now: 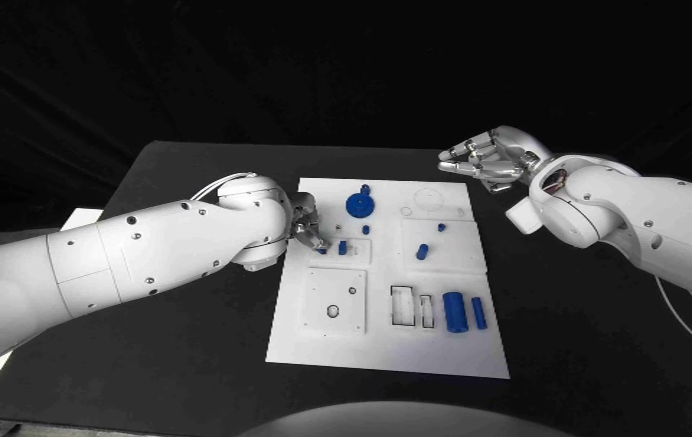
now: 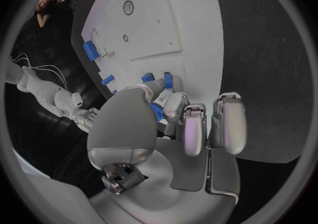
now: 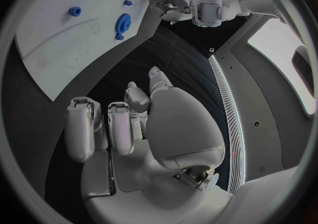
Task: Assemble the parts on the task board
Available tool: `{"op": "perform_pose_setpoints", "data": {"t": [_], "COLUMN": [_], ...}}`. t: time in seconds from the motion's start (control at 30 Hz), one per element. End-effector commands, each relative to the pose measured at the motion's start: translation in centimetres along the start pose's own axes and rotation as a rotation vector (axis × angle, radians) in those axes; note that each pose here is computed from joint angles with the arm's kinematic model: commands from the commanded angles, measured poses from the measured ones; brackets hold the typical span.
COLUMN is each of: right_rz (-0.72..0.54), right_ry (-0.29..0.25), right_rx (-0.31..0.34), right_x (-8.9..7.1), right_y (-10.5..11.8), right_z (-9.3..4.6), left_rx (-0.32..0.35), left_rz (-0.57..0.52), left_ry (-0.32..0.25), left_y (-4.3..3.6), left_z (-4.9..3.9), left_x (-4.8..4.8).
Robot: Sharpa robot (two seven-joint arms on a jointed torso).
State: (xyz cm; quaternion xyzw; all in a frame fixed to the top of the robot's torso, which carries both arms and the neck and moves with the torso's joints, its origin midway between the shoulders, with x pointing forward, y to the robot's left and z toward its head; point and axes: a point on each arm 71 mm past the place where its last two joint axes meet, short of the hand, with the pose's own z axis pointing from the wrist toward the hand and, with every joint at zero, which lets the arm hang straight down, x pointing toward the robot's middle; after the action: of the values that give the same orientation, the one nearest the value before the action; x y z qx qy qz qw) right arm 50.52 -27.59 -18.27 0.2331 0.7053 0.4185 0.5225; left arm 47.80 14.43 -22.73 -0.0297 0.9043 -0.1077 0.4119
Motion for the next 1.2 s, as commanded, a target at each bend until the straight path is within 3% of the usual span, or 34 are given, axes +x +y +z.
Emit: {"op": "perform_pose_setpoints", "data": {"t": [0.03,0.6,1.2], "right_rz": [0.003,0.004,0.004], "right_ry": [0.018,0.019,0.02], "right_rx": [-0.006,-0.006,-0.01], "right_x": [0.2,0.2,0.3], "right_y": [0.0,0.0,0.1], "right_z": [0.0,0.0,-0.1], "left_rx": [-0.007,-0.007,-0.031], "left_rz": [0.029,0.051,0.012], "left_ry": [0.027,0.051,0.113], "left_y": [0.05,0.01,0.01], "left_z": [0.09,0.16,1.13], "left_x": [0.38,0.72,0.88]}}
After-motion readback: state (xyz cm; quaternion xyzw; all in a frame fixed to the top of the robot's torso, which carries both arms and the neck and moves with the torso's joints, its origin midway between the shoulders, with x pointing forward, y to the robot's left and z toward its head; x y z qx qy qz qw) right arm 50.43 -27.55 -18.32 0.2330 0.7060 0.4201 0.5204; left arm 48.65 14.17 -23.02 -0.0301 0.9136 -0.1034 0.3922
